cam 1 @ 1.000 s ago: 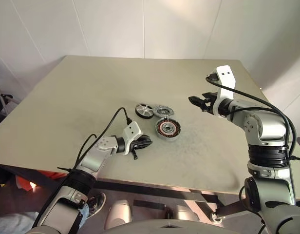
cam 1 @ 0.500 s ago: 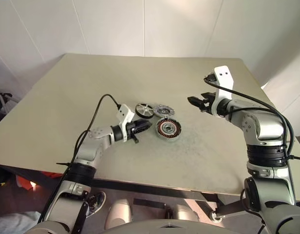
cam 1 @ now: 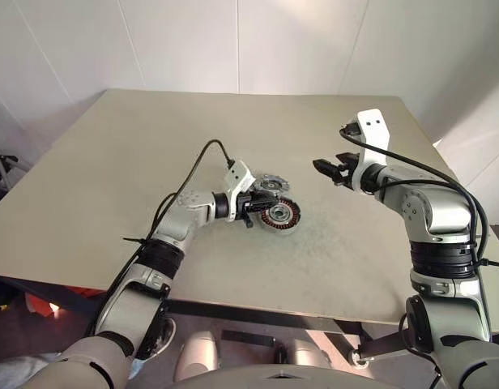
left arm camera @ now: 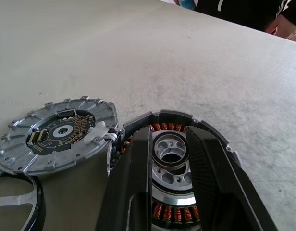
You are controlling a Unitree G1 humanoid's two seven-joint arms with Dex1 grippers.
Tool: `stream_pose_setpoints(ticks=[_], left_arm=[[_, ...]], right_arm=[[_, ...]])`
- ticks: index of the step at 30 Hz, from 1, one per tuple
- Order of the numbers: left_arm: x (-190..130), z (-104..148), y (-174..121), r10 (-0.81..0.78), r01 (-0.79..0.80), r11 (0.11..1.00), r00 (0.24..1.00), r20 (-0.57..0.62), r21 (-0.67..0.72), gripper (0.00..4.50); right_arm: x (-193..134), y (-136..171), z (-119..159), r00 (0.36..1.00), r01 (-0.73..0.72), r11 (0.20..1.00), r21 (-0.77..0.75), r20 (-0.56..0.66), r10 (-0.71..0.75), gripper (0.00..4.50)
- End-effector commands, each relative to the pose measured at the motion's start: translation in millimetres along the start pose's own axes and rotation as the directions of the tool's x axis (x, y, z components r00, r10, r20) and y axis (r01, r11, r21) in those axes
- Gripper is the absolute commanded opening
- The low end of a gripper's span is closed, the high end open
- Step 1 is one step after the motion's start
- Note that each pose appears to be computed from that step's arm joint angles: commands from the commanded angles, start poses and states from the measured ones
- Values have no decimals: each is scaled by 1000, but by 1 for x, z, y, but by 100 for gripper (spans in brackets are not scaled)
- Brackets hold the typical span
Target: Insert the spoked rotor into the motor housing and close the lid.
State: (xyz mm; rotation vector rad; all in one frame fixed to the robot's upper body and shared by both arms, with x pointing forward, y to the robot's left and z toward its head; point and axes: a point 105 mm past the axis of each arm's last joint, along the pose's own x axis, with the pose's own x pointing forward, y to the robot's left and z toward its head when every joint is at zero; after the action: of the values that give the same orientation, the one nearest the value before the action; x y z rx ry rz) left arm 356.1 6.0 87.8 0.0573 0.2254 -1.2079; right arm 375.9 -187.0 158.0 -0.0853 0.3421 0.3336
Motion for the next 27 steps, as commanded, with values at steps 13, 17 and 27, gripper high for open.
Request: stream_pose_setpoints(ticks=[13, 17, 27], left_arm=[[25, 3, -9, -57, 60, 993, 998, -37, 97, 75], [29, 4, -10, -57, 60, 993, 998, -38, 99, 75], [28, 7, -5, -28, 29, 996, 1000, -15, 86, 163]], right_arm=[[-10, -5, 16, 996, 32, 999, -10, 79, -31, 339], [-10, -5, 18, 996, 33, 999, -8, 83, -32, 339], [-9, -5, 20, 996, 35, 999, -11, 87, -34, 339]])
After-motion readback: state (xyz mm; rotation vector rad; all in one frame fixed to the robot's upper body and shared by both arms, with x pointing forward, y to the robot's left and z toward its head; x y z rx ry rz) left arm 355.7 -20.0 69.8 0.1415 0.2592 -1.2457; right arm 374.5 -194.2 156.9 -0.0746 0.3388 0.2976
